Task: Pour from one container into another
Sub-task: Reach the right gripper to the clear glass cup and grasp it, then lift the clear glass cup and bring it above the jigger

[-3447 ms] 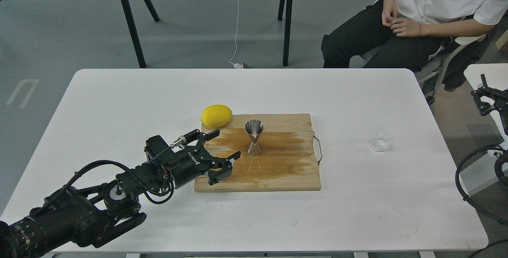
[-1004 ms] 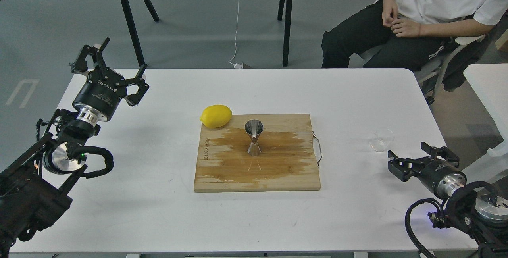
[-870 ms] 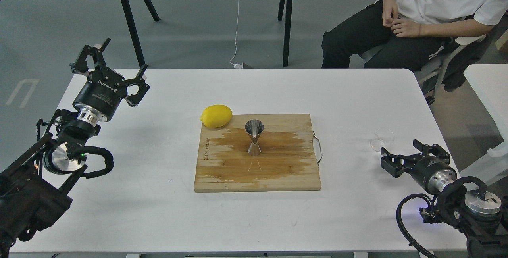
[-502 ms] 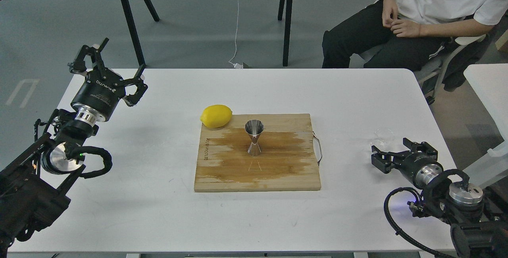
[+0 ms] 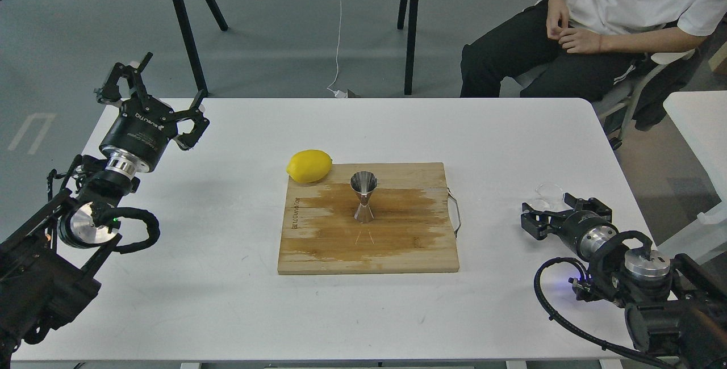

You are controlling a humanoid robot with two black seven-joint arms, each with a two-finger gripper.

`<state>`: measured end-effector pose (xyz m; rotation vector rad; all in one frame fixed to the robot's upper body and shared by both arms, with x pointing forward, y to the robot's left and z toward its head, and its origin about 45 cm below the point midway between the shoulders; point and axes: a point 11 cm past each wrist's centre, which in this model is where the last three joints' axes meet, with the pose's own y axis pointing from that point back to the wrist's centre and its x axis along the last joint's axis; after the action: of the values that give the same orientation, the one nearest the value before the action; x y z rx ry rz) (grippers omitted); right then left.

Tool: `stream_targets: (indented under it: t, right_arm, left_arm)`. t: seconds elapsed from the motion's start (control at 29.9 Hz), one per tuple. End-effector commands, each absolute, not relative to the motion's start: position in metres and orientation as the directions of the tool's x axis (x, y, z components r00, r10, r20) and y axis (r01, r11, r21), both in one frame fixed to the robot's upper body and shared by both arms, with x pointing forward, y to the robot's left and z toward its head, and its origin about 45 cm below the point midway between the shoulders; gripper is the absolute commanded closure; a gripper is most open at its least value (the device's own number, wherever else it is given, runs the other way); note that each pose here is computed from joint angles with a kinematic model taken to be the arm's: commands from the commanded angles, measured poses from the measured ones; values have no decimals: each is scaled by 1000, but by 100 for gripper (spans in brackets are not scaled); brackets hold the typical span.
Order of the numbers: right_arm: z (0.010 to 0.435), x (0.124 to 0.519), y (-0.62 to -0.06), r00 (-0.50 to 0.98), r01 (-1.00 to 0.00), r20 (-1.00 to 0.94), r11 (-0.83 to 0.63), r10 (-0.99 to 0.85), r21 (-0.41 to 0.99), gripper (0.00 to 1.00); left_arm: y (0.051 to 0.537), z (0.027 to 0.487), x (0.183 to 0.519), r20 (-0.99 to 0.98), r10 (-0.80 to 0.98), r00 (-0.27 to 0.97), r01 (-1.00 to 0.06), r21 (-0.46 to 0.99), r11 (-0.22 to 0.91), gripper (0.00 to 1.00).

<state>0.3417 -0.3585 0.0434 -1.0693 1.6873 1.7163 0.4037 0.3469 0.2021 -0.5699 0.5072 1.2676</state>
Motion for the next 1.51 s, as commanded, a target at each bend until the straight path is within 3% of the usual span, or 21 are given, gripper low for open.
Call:
stream_targets:
  t: [0.0, 0.33, 0.4, 0.5, 0.77, 0.94, 1.34, 1.47]
  right_arm:
    - [44, 343, -357, -557, -810, -814, -108, -167, 576, 19]
    - [44, 343, -359, -562, -808, -812, -102, -158, 580, 34]
    - [44, 343, -359, -561, -809, -813, -102, -158, 579, 42]
    - [45, 344, -360, -561, -811, -814, -94, -150, 577, 66]
    - [50, 347, -353, -546, -817, -823, -117, -158, 565, 65]
    - [93, 366, -328, -449, -853, -873, -201, -189, 482, 66]
    - [195, 385, -268, -272, -846, -804, -267, -529, 462, 66]
    - [194, 387, -231, -213, -819, -751, -304, -625, 486, 66]
  left_arm:
    - [348, 203, 404, -639, 734, 229, -973, -119, 199, 0]
    - [347, 205, 405, -639, 735, 230, -973, -121, 199, 0]
    - [348, 205, 405, -637, 736, 229, -973, -121, 198, 0]
    - [348, 206, 405, -636, 736, 232, -972, -124, 199, 0]
    - [351, 208, 406, -634, 739, 228, -973, -130, 188, 0]
    - [354, 209, 406, -628, 745, 227, -974, -131, 187, 0]
    - [353, 211, 407, -627, 745, 228, -974, -134, 184, 0]
    - [358, 212, 406, -621, 752, 223, -975, -133, 180, 0]
